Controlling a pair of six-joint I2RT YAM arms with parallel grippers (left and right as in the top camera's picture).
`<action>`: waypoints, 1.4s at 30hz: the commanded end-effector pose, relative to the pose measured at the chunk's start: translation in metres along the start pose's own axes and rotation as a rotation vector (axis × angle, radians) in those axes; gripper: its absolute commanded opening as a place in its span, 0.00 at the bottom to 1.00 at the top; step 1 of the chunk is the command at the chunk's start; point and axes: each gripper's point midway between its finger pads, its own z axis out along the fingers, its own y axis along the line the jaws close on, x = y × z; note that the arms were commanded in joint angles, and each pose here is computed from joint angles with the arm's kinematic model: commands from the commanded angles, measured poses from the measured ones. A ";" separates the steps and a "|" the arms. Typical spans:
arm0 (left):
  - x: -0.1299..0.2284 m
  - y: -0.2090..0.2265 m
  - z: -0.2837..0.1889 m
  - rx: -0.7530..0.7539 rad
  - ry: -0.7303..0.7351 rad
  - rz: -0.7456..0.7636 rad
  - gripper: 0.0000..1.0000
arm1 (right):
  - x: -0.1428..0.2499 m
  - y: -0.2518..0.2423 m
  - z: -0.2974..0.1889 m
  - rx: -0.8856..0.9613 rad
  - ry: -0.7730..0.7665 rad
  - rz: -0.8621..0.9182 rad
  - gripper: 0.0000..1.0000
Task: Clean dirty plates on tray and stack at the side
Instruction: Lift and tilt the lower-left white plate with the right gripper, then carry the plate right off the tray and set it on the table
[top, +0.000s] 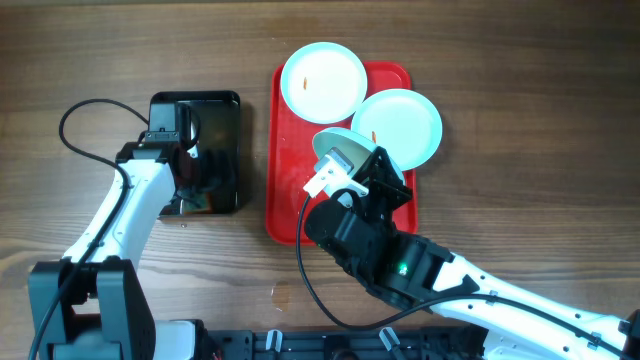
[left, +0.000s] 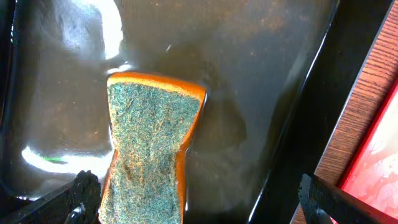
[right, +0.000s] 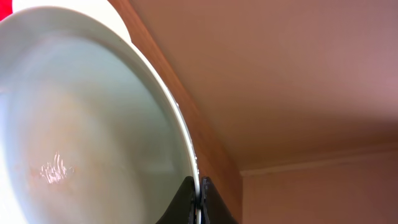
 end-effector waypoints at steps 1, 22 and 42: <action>-0.001 0.000 -0.003 0.013 -0.008 0.004 1.00 | -0.002 -0.007 -0.001 0.034 0.009 0.001 0.04; -0.001 0.000 -0.003 0.013 -0.008 0.004 1.00 | -0.006 -0.010 -0.001 0.043 0.000 0.031 0.04; -0.001 0.000 -0.003 0.013 -0.008 0.004 1.00 | -0.007 -0.024 0.014 0.059 0.001 0.272 0.04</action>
